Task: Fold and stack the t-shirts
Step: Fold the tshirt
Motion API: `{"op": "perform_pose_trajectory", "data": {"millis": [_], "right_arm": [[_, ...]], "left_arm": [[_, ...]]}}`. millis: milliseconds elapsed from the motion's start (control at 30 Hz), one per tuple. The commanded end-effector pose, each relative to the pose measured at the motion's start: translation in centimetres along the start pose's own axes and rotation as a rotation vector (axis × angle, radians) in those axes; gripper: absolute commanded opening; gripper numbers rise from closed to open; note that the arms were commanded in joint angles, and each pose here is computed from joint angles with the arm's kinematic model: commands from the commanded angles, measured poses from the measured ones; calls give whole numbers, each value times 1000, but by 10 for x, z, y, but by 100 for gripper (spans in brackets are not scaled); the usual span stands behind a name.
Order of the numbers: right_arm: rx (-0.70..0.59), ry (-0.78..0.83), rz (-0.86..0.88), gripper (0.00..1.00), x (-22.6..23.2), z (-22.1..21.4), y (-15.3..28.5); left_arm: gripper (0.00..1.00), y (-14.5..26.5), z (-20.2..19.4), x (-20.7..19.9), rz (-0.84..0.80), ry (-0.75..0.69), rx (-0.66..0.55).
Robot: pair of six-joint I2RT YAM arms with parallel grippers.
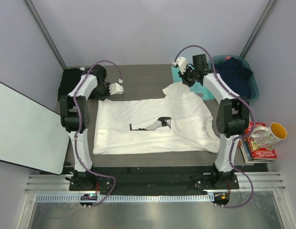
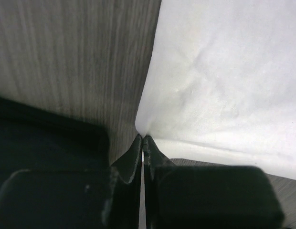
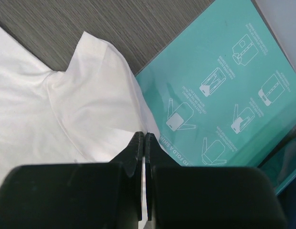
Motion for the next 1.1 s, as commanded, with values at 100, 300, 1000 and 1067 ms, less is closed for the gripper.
{"op": "perform_pose_trajectory", "data": {"millis": [100, 300, 1000, 1067], "right_arm": [[-62, 51, -67, 1, -5, 20, 30], [-66, 139, -13, 1, 3, 23, 55], [130, 389, 484, 1, 108, -35, 163], [137, 400, 502, 1, 110, -37, 166]], "left_arm": [[0, 56, 14, 2, 186, -23, -105], [0, 62, 2, -12, 165, -67, -15], [0, 95, -5, -73, 84, -198, 6], [0, 98, -4, -78, 54, -216, 3]]}}
Point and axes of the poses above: each gripper's point midway between its finger pads, its own y axis back along the fingers, its own x axis along the line the jaws close on, z = x × y, the point moved 10 cm from there along y, back along the fingers, and after that the axes turned 9 degrees about y, right-handed, at the moved point
